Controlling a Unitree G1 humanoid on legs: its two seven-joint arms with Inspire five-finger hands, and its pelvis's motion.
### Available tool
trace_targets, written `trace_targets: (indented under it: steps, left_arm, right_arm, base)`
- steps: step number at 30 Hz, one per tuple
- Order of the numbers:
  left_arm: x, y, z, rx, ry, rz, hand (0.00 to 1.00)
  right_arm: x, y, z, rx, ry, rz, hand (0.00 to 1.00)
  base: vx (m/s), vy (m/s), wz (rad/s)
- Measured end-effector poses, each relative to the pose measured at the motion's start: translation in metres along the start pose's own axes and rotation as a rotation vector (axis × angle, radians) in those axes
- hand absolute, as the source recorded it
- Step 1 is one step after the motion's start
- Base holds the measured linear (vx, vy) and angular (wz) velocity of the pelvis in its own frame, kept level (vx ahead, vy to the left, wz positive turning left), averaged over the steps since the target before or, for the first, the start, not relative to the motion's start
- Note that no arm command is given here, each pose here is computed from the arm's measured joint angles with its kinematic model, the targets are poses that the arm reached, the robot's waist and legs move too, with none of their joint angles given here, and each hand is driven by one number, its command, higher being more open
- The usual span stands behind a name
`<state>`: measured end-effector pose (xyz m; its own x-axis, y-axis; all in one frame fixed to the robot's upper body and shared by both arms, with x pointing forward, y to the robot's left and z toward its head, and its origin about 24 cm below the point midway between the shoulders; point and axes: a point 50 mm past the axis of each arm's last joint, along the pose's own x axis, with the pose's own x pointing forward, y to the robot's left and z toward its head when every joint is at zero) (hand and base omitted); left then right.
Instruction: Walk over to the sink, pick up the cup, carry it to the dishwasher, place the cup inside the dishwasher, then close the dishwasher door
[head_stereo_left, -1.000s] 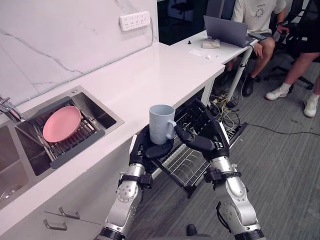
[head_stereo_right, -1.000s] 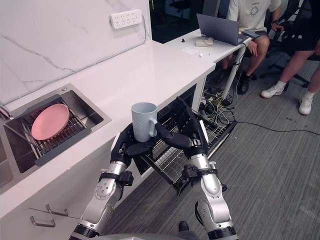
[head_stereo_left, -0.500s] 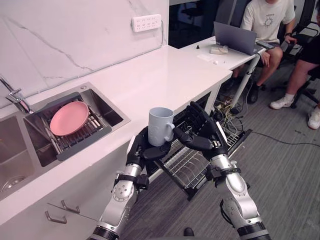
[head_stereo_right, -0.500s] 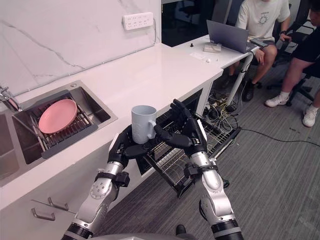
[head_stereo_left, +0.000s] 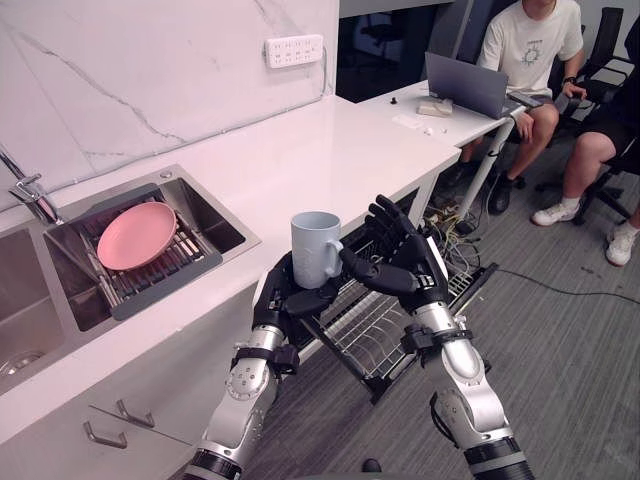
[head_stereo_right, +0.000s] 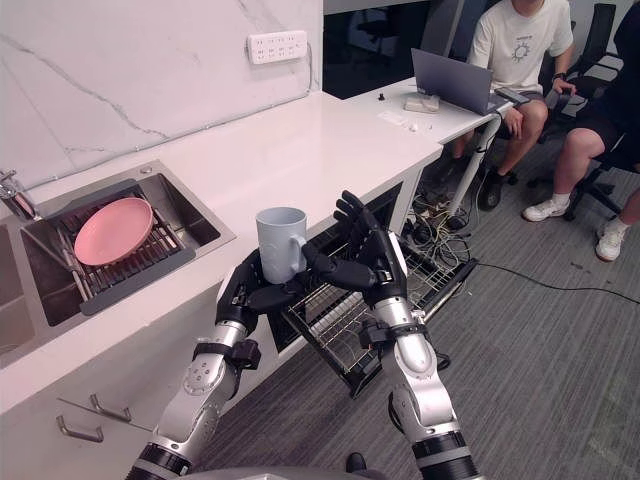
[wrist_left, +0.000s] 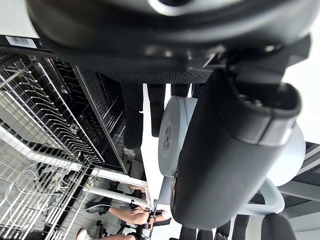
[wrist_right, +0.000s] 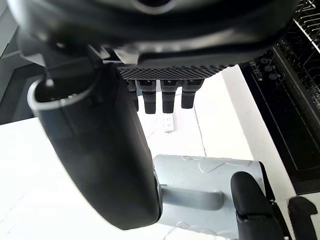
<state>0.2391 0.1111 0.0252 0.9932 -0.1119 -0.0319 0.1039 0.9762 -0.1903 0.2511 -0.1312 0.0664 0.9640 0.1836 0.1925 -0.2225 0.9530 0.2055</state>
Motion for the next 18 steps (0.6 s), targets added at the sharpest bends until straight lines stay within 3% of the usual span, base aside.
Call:
trace_targets:
  steps: [18]
  left_arm:
    - [0.006, 0.003, -0.005, -0.04, 0.025, 0.027, 0.3]
  right_arm:
    - [0.004, 0.012, -0.002, -0.012, 0.004, 0.015, 0.9]
  base:
    - [-0.01, -0.005, 0.0]
